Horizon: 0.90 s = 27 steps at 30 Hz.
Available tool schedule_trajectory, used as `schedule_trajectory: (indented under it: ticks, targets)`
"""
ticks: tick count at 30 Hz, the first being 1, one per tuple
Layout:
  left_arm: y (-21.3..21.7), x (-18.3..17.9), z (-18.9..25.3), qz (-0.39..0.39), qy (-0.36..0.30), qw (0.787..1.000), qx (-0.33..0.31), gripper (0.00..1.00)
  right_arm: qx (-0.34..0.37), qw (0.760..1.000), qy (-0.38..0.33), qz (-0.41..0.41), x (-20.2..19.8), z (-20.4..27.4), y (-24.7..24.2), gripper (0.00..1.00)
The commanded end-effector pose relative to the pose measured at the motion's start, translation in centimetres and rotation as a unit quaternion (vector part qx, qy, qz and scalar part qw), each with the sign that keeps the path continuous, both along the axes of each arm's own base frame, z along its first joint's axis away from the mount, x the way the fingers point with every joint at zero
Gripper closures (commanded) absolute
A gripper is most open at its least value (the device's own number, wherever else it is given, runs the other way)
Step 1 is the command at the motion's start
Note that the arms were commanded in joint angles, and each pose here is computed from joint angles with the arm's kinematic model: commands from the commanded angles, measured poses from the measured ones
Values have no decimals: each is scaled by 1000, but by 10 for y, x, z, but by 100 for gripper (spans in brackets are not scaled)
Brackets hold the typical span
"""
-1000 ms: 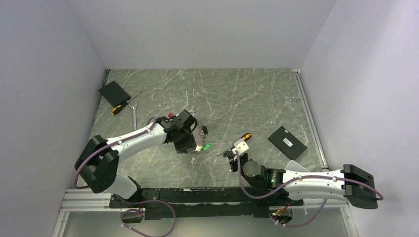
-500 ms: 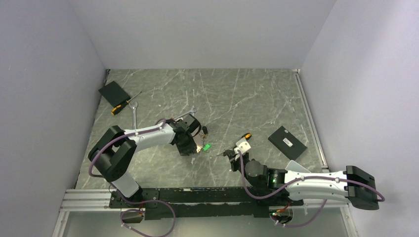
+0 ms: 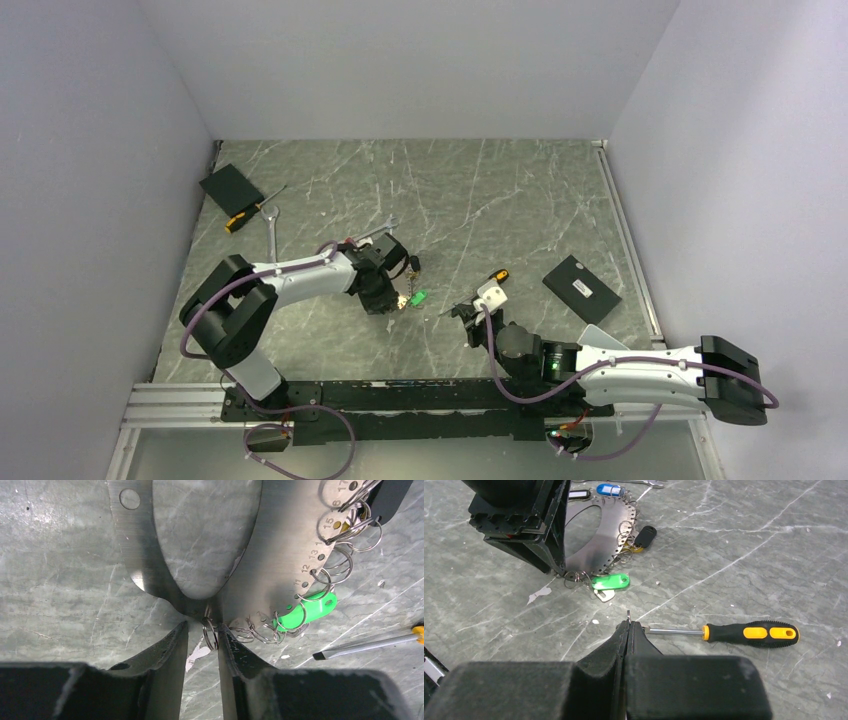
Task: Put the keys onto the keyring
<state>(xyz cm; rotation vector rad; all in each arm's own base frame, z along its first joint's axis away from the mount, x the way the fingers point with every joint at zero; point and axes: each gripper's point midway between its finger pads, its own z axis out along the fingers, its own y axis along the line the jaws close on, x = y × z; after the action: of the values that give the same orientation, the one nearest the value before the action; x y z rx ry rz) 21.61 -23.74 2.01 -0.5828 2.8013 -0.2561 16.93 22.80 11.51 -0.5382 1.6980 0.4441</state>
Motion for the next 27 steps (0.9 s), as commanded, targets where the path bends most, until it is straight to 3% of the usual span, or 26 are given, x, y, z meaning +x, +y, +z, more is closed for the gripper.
schedule_trajectory:
  ticks: [1,27]
  targets:
    - [-5,10,17,0,-32,999,3,68,36,999,-8,2,2,20,8,100]
    - [-8,1,13,-16,-34,999,11,80,31,999,-3,5,1,18,9,100]
